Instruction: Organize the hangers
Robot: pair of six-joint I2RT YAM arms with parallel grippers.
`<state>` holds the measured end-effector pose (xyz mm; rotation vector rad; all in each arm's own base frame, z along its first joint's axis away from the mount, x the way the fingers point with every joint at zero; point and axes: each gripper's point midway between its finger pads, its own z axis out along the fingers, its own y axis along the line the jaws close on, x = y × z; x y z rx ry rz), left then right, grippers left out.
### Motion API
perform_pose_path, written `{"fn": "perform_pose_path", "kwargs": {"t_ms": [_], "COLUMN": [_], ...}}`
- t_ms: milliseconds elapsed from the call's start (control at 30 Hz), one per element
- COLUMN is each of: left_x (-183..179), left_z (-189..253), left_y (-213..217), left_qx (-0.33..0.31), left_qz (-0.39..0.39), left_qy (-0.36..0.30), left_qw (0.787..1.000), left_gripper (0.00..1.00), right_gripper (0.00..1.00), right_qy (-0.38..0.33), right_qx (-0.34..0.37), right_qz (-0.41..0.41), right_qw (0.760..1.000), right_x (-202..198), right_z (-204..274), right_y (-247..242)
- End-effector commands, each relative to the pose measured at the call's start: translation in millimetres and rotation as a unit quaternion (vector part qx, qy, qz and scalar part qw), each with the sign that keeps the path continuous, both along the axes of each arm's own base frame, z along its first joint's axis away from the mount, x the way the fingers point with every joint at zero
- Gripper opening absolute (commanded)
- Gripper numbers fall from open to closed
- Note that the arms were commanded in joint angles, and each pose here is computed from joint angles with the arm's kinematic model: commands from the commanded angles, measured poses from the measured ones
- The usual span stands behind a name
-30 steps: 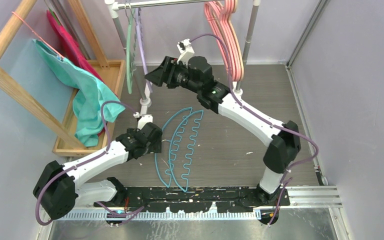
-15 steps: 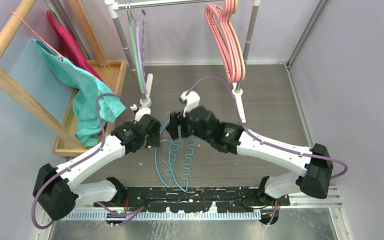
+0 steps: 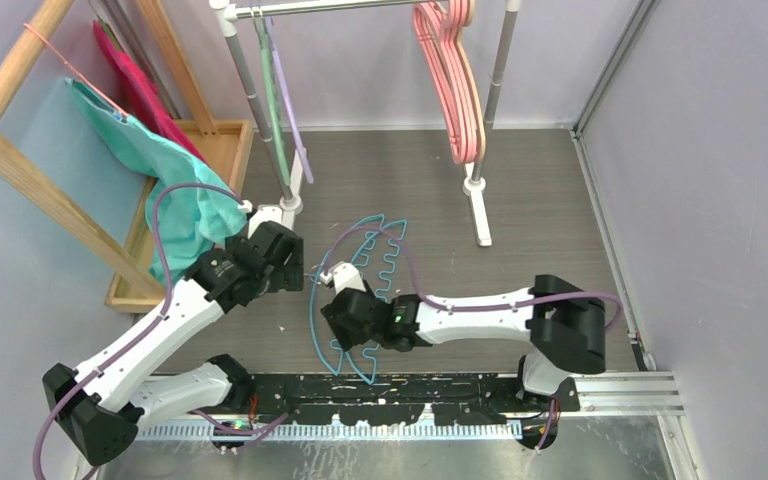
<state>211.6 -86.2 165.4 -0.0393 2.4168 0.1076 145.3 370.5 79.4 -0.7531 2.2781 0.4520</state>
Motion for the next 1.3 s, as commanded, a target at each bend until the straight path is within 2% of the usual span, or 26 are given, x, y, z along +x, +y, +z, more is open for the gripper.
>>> {"fn": "perform_pose_path", "kwargs": {"t_ms": [0,367,433,500,600,733,867,1100,1267], "left_x": [-6.3,-14.5,-15.5,-15.8,-16.4,-17.5,-18.9,-18.3,-17.5], "left_z": [6.5,6.6,7.0,7.5,8.7,10.6,8.8,1.1,-2.4], "left_y": [9.4,16.7,17.8,18.6,20.2,20.7,22.0,18.6,16.3], "left_qx": [0.000,-0.009,-0.012,-0.012,-0.009,-0.012,-0.012,-0.014,-0.015], "left_qz": [0.006,0.009,0.011,0.012,0.014,0.015,0.018,0.016,0.014], "left_qy": [-0.010,-0.023,-0.027,-0.028,-0.028,-0.029,-0.029,-0.021,-0.016], "left_qw": [1.000,1.000,1.000,0.999,0.999,0.999,0.999,1.000,1.000], "left_gripper": [0.98,0.98,0.98,0.98,0.98,0.98,0.98,0.98,0.98], "right_gripper": [0.65,0.51,0.39,0.20,0.02,0.01,0.01,0.01,0.01], "right_qy": [-0.002,0.041,0.050,0.057,0.057,0.037,-0.006,-0.021,-0.022], "right_qx": [0.036,0.003,0.001,-0.001,-0.003,0.007,0.043,0.162,0.249], "right_qz": [0.002,0.005,0.008,0.009,0.002,-0.021,-0.056,-0.081,-0.094], "right_qw": [0.999,0.999,0.999,0.998,0.998,0.999,0.998,0.983,0.964], "right_x": [-6.4,-19.5,-22.3,-25.0,-24.4,-17.2,-1.8,20.7,36.5], "right_z": [9.3,-45.8,-52.2,-56.5,-58.7,-45.8,-7.3,75.0,127.1], "right_y": [34.2,34.6,35.3,35.1,31.8,21.4,2.5,-31.6,-57.2]}}
